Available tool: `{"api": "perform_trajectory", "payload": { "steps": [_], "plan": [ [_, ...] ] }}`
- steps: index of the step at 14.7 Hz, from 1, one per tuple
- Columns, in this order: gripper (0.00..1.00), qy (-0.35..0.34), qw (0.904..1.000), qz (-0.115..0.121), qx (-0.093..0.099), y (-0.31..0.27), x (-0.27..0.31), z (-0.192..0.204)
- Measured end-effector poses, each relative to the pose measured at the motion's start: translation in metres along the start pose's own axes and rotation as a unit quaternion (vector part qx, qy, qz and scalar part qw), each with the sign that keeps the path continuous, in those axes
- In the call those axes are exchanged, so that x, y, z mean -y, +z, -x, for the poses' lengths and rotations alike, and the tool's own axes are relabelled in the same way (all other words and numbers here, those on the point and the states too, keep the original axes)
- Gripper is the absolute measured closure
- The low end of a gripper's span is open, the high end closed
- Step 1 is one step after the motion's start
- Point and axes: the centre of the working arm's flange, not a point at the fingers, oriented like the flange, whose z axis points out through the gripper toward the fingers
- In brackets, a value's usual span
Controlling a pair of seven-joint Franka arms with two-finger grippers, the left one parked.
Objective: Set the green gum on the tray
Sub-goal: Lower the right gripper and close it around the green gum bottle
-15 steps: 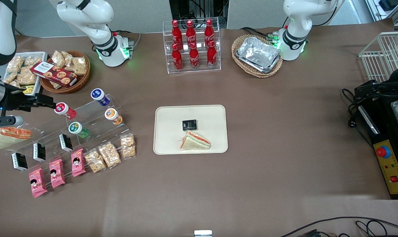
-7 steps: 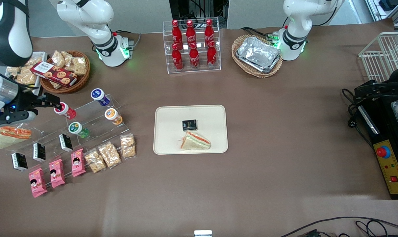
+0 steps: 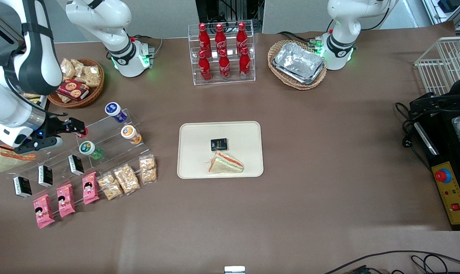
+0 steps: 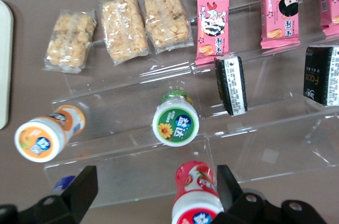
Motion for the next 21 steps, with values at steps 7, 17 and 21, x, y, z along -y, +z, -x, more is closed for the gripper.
{"api": "perform_trajectory", "payload": {
  "steps": [7,17,21],
  "plan": [
    [0.00,-0.018,0.9996,0.013,-0.015,0.061,-0.013,-0.007],
    [0.13,-0.023,0.9995,0.015,-0.015,0.099,-0.011,-0.004],
    [0.25,-0.027,0.9993,0.017,-0.020,0.100,-0.010,-0.005]
  ]
}}
